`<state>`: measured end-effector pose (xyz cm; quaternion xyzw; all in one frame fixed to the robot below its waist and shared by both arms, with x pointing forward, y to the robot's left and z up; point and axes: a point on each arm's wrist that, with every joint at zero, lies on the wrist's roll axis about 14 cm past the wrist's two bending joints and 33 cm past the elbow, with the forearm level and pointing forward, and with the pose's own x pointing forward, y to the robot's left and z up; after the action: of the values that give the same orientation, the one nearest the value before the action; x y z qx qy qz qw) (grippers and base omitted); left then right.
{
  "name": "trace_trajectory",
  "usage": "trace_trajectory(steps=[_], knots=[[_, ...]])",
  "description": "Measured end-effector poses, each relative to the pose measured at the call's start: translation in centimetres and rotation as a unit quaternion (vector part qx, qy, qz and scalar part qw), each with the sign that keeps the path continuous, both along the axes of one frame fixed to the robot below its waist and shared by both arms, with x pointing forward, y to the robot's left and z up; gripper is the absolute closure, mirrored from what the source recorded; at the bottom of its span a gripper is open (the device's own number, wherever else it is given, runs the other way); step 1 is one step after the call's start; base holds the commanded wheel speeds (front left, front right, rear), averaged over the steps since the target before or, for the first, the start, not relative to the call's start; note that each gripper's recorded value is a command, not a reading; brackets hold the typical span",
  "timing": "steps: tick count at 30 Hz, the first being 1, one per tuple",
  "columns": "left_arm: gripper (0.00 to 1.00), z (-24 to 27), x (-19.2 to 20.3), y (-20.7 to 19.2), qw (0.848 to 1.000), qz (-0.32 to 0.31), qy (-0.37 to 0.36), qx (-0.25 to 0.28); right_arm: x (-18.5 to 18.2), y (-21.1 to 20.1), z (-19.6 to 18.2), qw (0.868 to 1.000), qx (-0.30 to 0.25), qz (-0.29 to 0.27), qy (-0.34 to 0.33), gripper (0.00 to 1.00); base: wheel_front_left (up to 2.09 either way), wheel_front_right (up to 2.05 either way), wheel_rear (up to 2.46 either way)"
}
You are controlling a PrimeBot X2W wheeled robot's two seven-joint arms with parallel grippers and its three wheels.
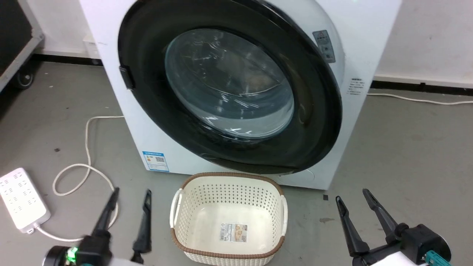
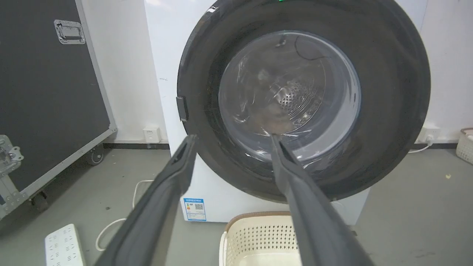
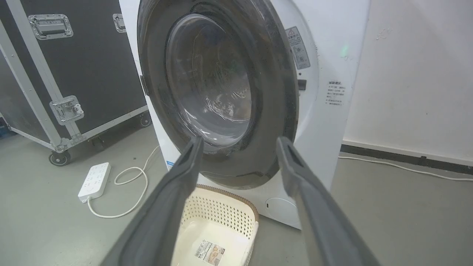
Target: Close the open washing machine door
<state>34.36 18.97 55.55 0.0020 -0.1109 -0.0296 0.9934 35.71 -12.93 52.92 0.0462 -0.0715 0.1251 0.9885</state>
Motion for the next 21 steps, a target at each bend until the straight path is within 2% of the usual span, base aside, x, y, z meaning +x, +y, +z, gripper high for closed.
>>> trace_trajectory(steps=[3,8,9,10,11,16,21], knots=[[0.0,-1.0,-0.6,-0.1,0.998,0.003,0.012,0.058,0.0,0.5,-0.1,1.0,0.0,0.008,0.002,0.0,0.0,0.0,0.0],[0.0,-1.3,-0.9,0.4,0.999,0.031,0.016,0.035,0.4,1.1,-0.4,1.0,0.0,0.017,0.007,0.0,0.0,0.0,0.0],[0.0,-1.4,-0.9,0.5,0.999,0.032,0.018,0.034,0.5,1.3,-0.5,1.0,0.001,0.021,0.008,0.5,0.0,0.0,0.0],[0.0,-1.6,-1.0,0.6,0.999,0.034,0.021,0.032,0.5,1.7,-0.5,1.0,0.001,0.027,0.008,0.93,0.0,0.0,0.0],[0.0,-1.7,-0.9,0.6,0.999,0.035,0.024,0.027,0.7,1.9,-0.4,0.999,-0.001,0.032,0.007,1.0,0.0,0.0,0.0],[0.0,-3.0,-0.6,1.0,0.998,0.045,0.045,0.011,2.5,3.6,-0.2,0.997,-0.018,0.077,0.0,1.0,0.0,0.0,0.0],[0.0,-3.8,0.6,1.2,0.997,0.051,0.058,0.003,6.7,5.1,1.2,0.992,-0.035,0.123,-0.007,1.0,0.0,0.0,0.0]])
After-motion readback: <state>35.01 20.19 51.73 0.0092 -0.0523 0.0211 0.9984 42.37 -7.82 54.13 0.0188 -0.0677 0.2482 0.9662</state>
